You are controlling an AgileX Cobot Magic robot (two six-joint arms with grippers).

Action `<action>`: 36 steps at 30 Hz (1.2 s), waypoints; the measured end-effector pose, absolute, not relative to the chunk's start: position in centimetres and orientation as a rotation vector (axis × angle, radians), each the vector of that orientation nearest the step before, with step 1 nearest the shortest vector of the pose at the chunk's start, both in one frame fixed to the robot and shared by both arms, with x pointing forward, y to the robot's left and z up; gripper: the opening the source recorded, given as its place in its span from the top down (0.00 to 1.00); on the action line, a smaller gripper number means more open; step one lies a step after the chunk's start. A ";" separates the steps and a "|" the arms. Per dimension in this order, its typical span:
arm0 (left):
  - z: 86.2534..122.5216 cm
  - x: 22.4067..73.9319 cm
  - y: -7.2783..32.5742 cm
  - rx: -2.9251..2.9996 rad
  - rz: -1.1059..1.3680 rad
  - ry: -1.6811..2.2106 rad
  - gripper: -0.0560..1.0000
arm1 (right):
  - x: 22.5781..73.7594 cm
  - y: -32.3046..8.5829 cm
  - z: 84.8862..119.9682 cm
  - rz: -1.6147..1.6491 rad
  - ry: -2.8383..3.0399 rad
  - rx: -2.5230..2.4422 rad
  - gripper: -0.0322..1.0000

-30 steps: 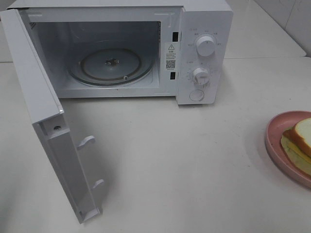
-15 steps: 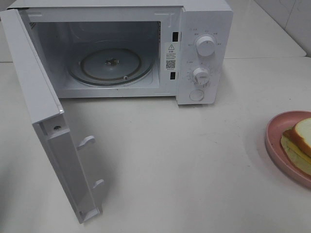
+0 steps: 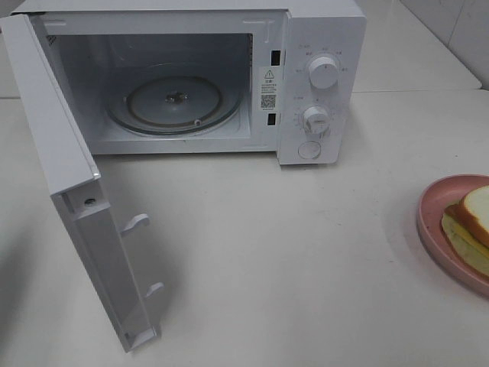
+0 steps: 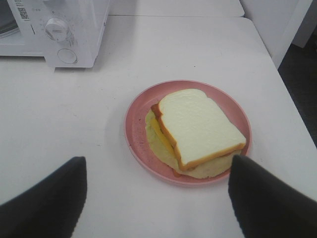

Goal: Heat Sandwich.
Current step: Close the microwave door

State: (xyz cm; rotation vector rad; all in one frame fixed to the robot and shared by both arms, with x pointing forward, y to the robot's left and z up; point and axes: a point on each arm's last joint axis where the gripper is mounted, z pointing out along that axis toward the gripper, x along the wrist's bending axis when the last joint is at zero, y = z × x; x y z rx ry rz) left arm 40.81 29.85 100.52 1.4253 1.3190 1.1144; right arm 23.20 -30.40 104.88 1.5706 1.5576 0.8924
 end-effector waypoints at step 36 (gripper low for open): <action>92.9 47.7 22.6 1.549 0.734 1.062 0.95 | 23.2 -30.4 104.9 0.892 1.558 1.571 0.23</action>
